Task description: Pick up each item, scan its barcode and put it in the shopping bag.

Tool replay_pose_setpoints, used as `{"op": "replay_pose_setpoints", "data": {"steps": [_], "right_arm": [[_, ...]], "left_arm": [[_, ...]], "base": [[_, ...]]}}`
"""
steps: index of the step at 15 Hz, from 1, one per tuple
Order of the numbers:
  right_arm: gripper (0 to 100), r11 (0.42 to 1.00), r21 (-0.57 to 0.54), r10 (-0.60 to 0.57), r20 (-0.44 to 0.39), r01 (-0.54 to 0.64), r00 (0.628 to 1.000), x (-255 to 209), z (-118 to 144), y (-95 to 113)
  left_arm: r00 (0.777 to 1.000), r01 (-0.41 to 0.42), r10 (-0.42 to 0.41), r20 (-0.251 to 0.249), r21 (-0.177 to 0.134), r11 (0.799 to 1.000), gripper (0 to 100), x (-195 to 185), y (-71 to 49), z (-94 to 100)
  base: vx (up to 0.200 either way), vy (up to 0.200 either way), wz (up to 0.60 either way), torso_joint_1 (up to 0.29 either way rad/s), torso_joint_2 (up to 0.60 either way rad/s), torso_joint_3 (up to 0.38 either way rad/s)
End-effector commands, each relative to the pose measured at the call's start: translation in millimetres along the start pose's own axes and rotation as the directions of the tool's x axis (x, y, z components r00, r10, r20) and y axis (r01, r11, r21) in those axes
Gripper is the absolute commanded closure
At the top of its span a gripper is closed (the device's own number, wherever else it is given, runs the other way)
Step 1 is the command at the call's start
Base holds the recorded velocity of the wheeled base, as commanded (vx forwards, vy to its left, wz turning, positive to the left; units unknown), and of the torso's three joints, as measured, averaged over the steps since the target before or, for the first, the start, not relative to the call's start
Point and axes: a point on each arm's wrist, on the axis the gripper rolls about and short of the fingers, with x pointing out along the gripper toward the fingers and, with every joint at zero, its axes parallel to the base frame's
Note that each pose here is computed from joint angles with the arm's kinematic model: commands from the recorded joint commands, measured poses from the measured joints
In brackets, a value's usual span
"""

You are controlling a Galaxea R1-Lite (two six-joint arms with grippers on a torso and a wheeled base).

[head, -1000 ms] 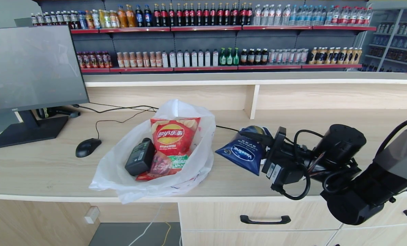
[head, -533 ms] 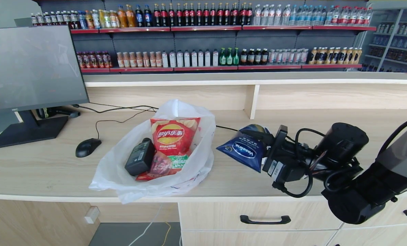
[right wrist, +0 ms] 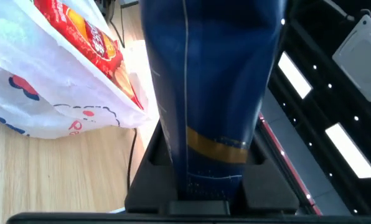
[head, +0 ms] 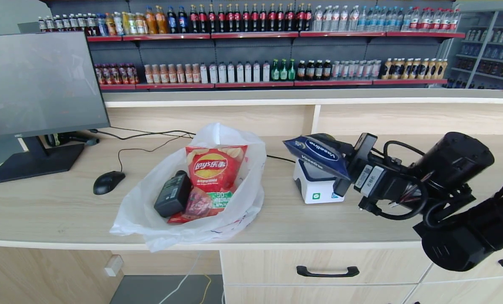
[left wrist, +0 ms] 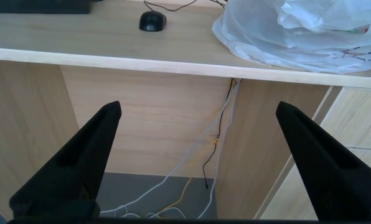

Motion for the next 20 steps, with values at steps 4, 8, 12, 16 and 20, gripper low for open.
{"op": "replay_pose_setpoints", "data": {"steps": [4,8,12,16,20], "right_arm": [[100,0.964,0.223,-0.140,-0.023,0.142,0.990,8.0,68.2,-9.0],[100,0.818,0.516,-0.233,-0.105,0.253,0.967,3.1,82.5,-17.6],[100,0.624,0.689,-0.194,-0.319,0.368,0.928,-34.1,81.5,5.4],[100,0.621,0.686,-0.221,-0.312,0.380,0.924,-32.8,83.4,-0.8],[100,0.622,0.678,-0.226,-0.324,0.392,0.919,-34.9,80.5,-2.1]], "left_arm": [[1.000,0.000,0.000,0.002,0.000,1.000,0,0.0,0.0,0.1],[1.000,-0.002,0.002,0.002,-0.002,1.000,0,0.0,0.0,0.1],[1.000,0.000,0.000,0.000,0.000,1.000,0,0.0,0.0,0.0],[1.000,-0.002,0.002,0.000,-0.002,1.000,0,0.0,0.0,0.0],[1.000,-0.002,0.002,0.000,0.000,1.000,0,0.0,0.0,0.0]], "base": [[0.000,0.000,0.00,0.000,0.00,0.000],[0.000,0.000,0.00,0.000,0.00,0.000],[0.000,0.000,0.00,0.000,0.00,0.000],[0.000,0.150,0.00,-0.002,0.00,0.003],[0.000,0.200,0.00,0.009,0.00,0.004]]}}
